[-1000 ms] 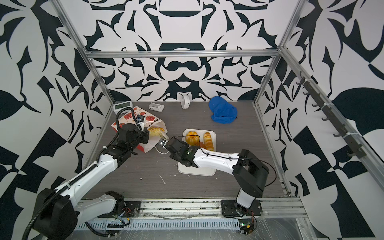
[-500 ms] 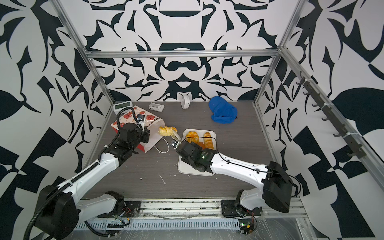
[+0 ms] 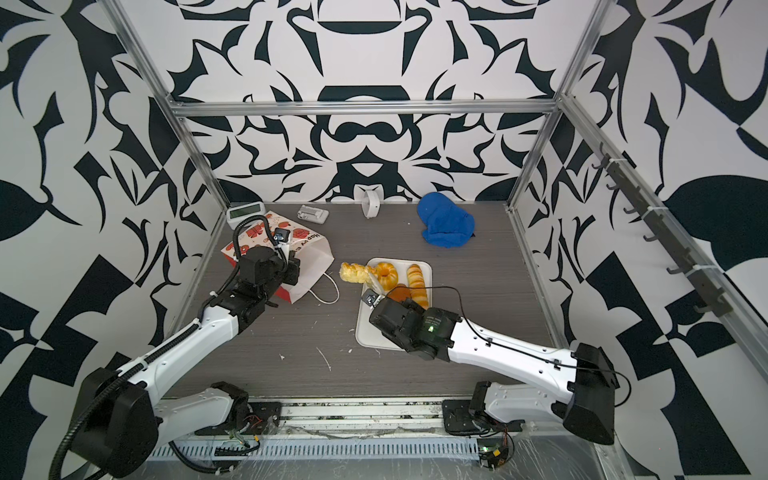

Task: Take the fake bread out of the paper bag
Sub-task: 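Carry the pale pastry with the tongs over the white tray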

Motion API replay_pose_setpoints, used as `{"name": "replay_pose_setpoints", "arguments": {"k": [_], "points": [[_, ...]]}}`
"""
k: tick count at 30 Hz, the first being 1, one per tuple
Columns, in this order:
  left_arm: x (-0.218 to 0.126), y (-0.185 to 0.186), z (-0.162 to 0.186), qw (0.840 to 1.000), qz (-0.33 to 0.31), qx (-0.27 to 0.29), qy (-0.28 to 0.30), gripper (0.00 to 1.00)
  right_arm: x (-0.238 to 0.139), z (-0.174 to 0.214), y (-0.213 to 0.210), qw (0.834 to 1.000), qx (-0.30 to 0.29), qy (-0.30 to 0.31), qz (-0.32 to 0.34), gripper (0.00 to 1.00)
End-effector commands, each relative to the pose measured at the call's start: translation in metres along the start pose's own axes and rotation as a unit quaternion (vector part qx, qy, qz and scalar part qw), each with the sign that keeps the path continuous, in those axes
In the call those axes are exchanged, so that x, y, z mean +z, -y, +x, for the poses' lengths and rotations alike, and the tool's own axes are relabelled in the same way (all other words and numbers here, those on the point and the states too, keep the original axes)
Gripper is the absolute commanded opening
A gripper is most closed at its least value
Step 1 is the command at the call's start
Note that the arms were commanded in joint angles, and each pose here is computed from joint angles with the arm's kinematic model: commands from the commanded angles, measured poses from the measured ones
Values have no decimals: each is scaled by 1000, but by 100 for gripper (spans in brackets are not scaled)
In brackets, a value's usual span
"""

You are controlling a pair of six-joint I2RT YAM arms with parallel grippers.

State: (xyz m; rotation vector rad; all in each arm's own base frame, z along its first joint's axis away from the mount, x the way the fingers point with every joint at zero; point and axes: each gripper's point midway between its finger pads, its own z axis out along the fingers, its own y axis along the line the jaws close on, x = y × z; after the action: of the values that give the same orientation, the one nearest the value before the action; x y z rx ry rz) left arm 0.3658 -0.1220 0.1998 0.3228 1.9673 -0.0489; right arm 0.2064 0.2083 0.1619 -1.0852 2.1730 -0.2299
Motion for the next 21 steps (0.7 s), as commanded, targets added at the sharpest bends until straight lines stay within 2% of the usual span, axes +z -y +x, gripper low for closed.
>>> {"name": "replay_pose_setpoints", "arguments": {"k": [1, 21], "points": [[1, 0, 0, 1000, 1, -11, 10, 3, -11, -1, 24, 998, 40, 6, 57, 0], [1, -1, 3, 1000, 4, -16, 17, 3, -35, 28, 48, 990, 82, -61, 100, 0]]}}
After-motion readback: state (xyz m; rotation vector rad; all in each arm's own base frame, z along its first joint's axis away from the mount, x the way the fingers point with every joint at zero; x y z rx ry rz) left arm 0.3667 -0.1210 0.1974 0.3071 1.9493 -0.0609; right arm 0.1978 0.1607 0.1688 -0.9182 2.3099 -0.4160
